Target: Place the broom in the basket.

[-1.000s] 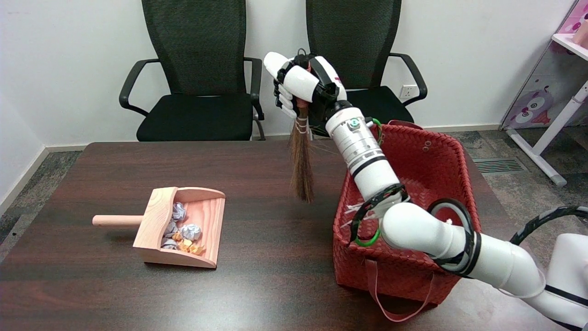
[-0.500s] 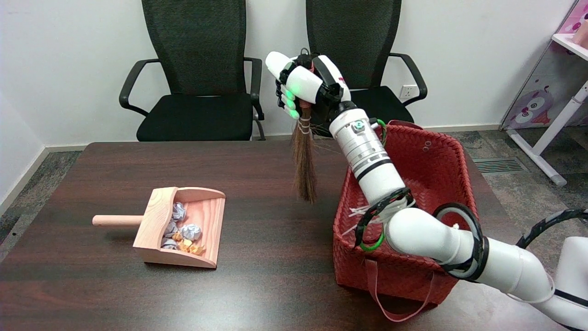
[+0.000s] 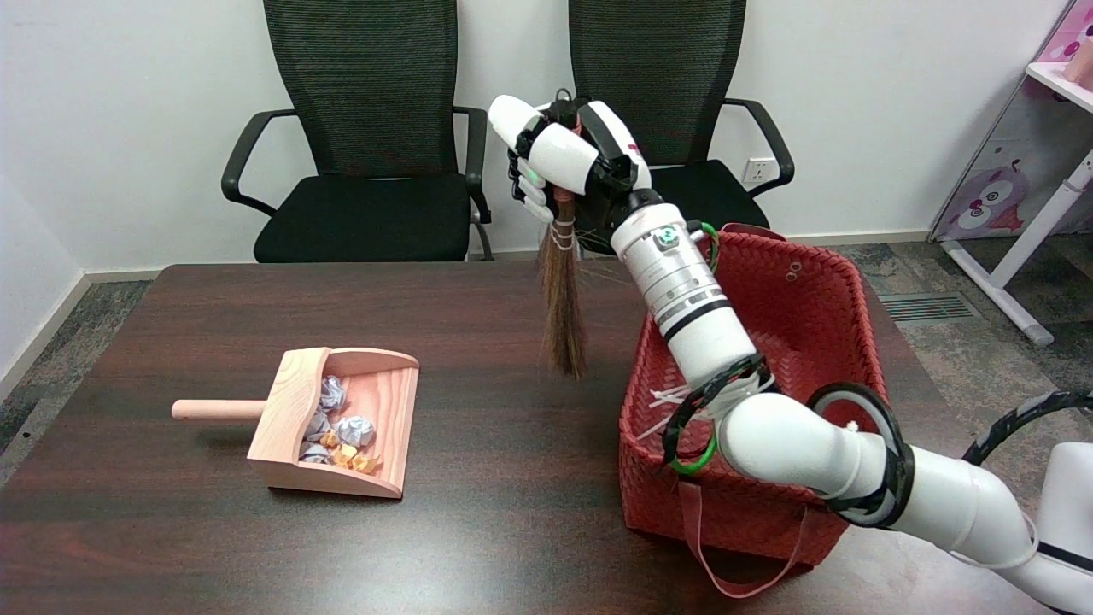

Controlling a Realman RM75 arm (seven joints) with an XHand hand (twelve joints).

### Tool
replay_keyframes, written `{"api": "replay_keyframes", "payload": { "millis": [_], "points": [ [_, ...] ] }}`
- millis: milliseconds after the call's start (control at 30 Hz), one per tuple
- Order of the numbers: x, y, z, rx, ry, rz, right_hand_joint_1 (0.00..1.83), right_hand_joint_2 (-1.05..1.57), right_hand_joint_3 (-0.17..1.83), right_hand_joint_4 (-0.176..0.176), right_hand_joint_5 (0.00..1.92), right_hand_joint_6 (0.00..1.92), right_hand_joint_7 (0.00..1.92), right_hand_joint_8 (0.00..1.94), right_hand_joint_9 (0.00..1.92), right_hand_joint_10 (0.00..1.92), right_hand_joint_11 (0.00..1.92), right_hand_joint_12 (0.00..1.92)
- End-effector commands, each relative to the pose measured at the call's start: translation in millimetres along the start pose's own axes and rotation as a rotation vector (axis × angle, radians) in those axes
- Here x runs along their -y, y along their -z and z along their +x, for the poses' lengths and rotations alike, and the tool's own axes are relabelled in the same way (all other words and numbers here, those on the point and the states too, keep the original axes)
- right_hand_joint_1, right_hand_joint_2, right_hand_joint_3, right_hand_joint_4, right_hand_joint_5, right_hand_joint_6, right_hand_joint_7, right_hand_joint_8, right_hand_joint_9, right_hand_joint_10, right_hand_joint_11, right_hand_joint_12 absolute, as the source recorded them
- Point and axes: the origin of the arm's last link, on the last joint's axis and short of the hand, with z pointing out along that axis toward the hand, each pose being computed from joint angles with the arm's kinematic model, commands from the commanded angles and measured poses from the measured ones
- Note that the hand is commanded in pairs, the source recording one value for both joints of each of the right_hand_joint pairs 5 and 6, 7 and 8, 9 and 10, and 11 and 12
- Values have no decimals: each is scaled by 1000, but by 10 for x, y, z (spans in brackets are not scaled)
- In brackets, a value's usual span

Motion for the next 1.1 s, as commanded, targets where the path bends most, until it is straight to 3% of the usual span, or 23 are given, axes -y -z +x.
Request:
{"api": "replay_keyframes", "payload": {
  "millis": [33,333,500,767,1100],
  "points": [
    [428,9,199,-33,2,119,1021,1571,1717,57,1920,1920,1920,1920,1920,1920,1920,1920],
    [1045,70,705,-114,69,276,1023,1571,1712,58,1920,1920,1920,1920,1920,1920,1920,1920],
    [1160,99,970,-138,108,303,1023,1571,1716,57,1920,1920,1920,1920,1920,1920,1920,1920],
    [1055,184,1154,-184,118,248,1021,1571,1761,61,1920,1920,1920,1920,1920,1920,1920,1920],
    [668,625,1248,-288,86,140,1019,1571,1768,58,1920,1920,1920,1920,1920,1920,1920,1920]
  ]
}}
